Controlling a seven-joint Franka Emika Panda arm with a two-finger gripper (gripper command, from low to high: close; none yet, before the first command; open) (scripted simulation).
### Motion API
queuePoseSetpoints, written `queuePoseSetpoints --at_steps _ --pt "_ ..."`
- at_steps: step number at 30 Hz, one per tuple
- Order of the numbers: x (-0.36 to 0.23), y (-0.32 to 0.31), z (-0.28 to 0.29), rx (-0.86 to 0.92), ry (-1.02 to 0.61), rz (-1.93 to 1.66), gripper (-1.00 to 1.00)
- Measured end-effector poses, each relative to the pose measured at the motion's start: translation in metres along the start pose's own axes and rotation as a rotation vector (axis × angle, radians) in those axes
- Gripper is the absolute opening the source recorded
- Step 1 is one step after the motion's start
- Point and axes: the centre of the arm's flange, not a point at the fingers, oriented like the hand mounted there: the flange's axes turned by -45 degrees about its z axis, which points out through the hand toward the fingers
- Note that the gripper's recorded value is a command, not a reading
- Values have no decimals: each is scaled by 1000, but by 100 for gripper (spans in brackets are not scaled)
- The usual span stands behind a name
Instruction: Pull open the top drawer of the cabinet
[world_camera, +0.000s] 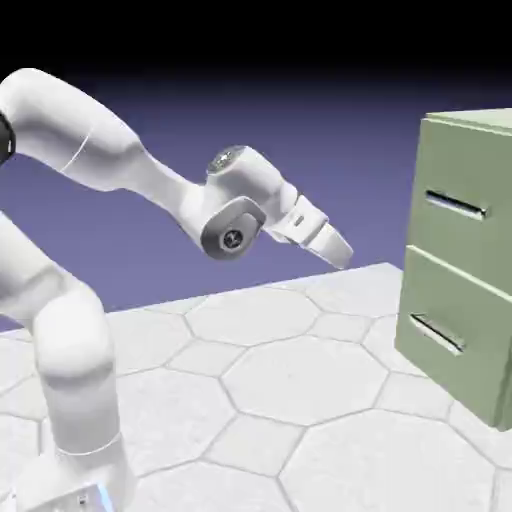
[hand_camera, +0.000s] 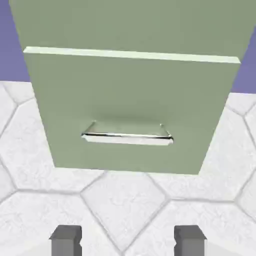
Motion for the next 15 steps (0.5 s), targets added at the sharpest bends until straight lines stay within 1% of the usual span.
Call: queuePoseSetpoints --at_steps 7,15 --pt "37 -22 -26 36 72 -213 0" --pt "69 -32 -51 31 158 -431 0"
